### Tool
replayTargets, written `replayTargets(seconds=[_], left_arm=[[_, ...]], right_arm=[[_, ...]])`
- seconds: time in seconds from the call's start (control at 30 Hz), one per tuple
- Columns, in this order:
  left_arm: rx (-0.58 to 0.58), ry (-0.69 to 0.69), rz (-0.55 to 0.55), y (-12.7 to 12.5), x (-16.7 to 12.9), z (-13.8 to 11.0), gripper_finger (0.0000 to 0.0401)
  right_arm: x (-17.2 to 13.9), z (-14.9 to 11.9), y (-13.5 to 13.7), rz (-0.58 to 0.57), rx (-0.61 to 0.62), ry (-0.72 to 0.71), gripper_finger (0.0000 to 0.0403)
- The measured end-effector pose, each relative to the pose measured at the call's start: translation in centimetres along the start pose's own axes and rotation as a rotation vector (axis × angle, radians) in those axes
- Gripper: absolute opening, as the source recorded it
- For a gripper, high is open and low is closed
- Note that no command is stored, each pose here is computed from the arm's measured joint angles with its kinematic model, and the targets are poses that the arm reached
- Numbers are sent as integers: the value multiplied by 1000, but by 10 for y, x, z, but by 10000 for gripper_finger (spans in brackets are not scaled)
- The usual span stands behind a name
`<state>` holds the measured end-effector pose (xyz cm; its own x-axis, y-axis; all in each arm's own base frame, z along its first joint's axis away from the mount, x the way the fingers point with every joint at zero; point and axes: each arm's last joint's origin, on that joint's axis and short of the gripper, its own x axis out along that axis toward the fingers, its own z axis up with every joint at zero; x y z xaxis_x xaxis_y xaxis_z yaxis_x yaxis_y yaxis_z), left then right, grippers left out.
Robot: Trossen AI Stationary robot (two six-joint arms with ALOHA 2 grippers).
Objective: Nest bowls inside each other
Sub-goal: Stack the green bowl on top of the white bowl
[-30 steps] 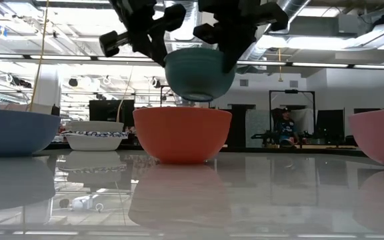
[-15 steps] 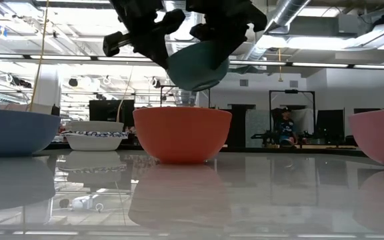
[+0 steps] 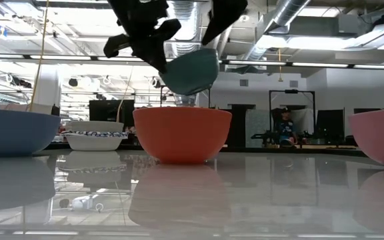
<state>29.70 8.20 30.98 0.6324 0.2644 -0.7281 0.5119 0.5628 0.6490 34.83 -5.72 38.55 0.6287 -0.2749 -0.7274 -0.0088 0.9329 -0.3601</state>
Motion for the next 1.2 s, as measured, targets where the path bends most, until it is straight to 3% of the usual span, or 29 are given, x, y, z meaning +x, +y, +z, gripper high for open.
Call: replayTargets(seconds=[0.1,0.37,0.53,0.7,1.07,1.2], left_arm=[[-109,49,36,4,0,-6,0],[-513,353,158,8,-1,-38,0],[-754,515,134,-1,-4,-61,0],[-949,582,80,-4,-8,-84,0],[-1179,655,120,-3,-30,-123,0],[-1224,658,67,-6,-31,-136,0]], right_arm=[[-21,-5,-13,-36,60,-38,240],[-69,-21,-36,-122,191,-101,240],[-88,-31,-39,-192,206,-76,240],[-98,-35,-41,-205,226,-84,239],[-95,-37,-42,-200,224,-53,240],[-92,-39,-40,-195,222,-38,240]])
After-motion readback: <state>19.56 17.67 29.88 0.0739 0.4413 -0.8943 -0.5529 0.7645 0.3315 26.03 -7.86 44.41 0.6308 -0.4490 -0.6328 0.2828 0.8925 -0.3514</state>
